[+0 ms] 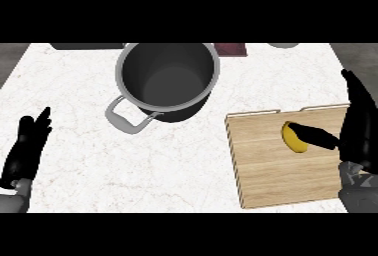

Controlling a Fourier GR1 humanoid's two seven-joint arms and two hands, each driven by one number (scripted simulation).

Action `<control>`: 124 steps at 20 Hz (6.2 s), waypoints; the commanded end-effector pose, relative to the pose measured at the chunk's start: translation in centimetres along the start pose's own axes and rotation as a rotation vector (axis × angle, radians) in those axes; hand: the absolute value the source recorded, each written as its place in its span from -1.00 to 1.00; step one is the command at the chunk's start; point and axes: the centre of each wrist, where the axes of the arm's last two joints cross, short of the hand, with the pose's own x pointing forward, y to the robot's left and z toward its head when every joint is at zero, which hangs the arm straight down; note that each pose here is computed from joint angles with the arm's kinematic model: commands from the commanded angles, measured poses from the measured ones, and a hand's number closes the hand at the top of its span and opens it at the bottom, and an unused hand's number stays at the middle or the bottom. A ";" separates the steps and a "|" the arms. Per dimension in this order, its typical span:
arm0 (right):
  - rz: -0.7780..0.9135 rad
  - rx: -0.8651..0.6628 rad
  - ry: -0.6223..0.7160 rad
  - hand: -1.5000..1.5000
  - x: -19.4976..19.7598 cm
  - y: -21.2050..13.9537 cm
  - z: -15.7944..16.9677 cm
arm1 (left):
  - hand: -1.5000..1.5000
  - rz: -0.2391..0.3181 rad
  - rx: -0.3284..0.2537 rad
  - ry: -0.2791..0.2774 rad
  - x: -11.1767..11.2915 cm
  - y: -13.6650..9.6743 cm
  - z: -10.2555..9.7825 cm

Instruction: Pick the lemon from the tray and place it in the pot

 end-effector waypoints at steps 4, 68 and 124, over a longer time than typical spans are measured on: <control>0.289 0.201 0.158 -1.00 5.1 -3.1 0.9 | 0.00 0.009 -0.014 0.010 0.3 -1.4 0.1; 0.421 0.613 0.559 -1.00 -1.7 4.6 -2.3 | 0.00 -0.014 -0.018 -0.004 1.5 -0.9 0.1; 0.111 0.075 -0.291 1.00 27.5 -4.2 5.7 | 0.00 -0.004 -0.045 -0.010 0.8 -1.0 -0.8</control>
